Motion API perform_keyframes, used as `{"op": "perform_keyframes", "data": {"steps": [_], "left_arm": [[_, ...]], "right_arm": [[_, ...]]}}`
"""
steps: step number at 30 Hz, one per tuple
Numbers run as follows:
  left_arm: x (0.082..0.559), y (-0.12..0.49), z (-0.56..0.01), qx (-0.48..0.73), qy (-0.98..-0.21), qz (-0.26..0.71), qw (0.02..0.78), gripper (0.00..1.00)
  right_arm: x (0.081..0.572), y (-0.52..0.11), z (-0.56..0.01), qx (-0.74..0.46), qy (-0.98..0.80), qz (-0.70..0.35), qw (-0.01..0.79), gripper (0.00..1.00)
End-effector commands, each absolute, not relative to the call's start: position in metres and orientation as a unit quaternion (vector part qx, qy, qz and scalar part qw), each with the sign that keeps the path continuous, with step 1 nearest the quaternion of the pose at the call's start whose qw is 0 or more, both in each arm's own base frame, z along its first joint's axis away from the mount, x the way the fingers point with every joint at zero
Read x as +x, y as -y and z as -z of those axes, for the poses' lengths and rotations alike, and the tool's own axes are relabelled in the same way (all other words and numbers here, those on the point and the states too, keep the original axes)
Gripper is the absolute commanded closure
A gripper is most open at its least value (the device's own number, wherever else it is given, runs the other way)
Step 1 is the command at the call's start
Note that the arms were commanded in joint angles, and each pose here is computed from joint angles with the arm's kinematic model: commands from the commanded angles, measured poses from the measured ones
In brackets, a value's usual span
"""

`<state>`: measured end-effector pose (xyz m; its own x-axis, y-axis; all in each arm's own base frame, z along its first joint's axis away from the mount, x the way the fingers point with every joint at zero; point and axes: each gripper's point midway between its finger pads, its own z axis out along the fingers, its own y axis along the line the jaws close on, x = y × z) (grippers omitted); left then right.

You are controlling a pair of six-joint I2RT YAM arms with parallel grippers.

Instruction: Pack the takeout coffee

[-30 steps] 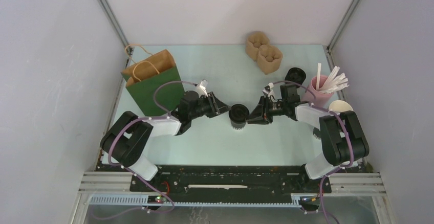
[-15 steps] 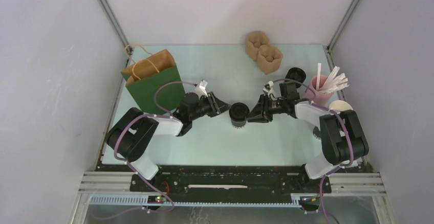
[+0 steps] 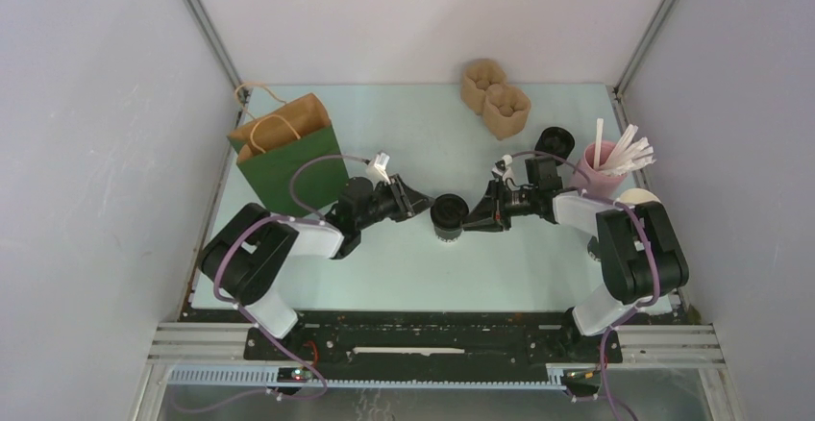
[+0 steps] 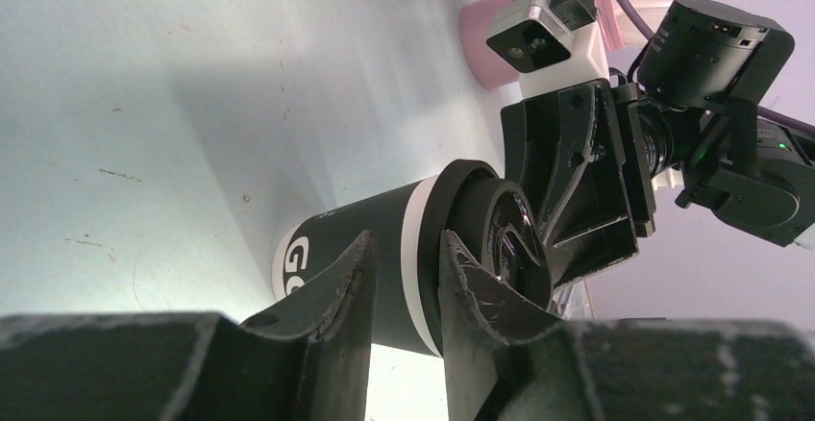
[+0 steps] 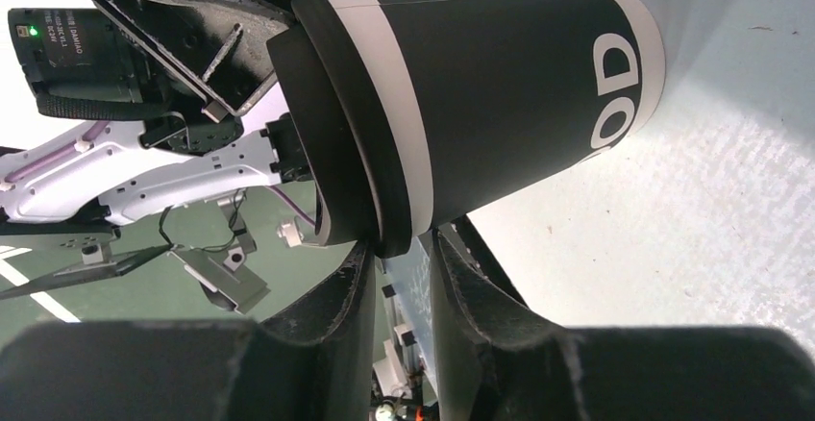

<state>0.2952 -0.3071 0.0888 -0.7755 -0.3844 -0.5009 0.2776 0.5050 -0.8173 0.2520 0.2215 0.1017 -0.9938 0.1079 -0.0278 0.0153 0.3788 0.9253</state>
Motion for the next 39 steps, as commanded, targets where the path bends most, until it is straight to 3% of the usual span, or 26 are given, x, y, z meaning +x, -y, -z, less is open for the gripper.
{"op": "perform_keyframes", "data": {"steps": [1,12,21,28,39], "left_arm": [[0.163,0.21,0.076,-0.045,-0.967,0.238,0.083,0.66],[0.227,0.268,-0.048,0.009,-0.919,0.347,0.187,0.54],[0.22,0.265,-0.059,0.006,-0.916,0.355,0.188,0.46],[0.236,0.277,-0.112,0.021,-0.894,0.384,0.231,0.35],[0.247,0.289,-0.122,0.022,-0.888,0.397,0.23,0.33]], "right_arm": [[0.273,-0.193,-0.035,0.087,-0.893,-0.433,0.092,0.68],[0.289,-0.214,-0.117,0.016,-0.872,-0.464,0.153,0.58],[0.292,-0.224,-0.143,-0.009,-0.866,-0.474,0.163,0.52],[0.293,-0.22,-0.15,-0.004,-0.867,-0.468,0.17,0.5],[0.289,-0.222,-0.13,0.008,-0.875,-0.459,0.155,0.5]]}}
